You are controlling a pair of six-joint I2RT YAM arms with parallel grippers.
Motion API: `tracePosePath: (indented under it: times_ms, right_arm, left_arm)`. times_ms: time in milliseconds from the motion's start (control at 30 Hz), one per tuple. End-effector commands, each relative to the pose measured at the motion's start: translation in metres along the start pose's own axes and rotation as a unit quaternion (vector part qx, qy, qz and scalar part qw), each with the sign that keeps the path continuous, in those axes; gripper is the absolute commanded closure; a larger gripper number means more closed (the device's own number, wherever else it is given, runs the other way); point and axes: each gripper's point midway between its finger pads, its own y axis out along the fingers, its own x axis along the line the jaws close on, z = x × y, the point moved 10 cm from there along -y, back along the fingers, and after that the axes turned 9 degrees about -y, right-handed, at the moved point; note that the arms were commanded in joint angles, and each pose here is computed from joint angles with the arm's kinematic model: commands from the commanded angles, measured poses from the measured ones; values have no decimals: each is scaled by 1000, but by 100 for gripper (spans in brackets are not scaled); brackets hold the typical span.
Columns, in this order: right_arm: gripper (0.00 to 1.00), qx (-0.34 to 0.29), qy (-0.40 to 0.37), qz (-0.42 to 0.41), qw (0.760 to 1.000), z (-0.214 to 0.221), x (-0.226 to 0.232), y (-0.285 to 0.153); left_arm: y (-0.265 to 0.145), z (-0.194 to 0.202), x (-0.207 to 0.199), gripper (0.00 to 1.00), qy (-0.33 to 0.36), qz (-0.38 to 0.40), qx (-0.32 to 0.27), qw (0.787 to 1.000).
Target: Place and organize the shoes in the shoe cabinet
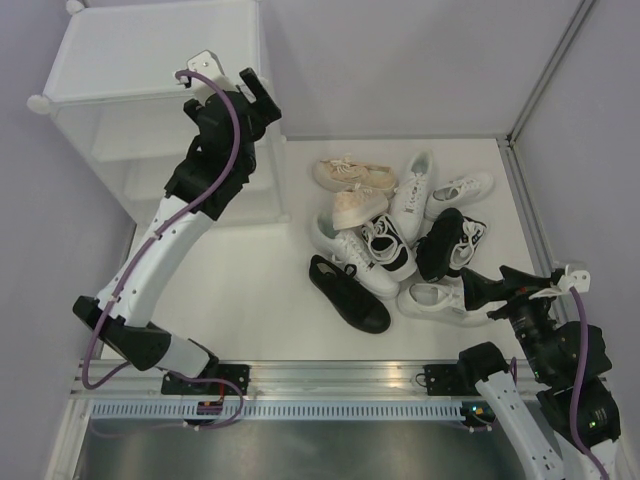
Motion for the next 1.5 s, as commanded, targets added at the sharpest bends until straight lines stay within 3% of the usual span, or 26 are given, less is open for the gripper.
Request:
tracePosePath:
  times_ms: [0, 367, 1033, 1300, 1467]
  right_arm:
    - [2, -18, 3, -4, 1000, -9, 2, 0]
    - [2, -18, 5, -4, 1000, -6, 1, 1]
    - [2, -20, 7, -9, 1000, -3, 1, -1]
    - [2, -23, 6, -10, 1000, -5, 1, -3]
    - [2, -24, 4, -10, 1000, -6, 1, -3]
  left_arm:
    - [-3, -16, 0, 11, 6, -36, -31, 999]
    - [-5, -19, 8, 30, 10, -68, -48, 996]
    - [4, -5, 2, 30, 10, -58, -30, 998]
    - [1, -6, 11, 57, 36, -89, -43, 994]
    - [-8, -10, 21, 60, 53, -104, -48, 992]
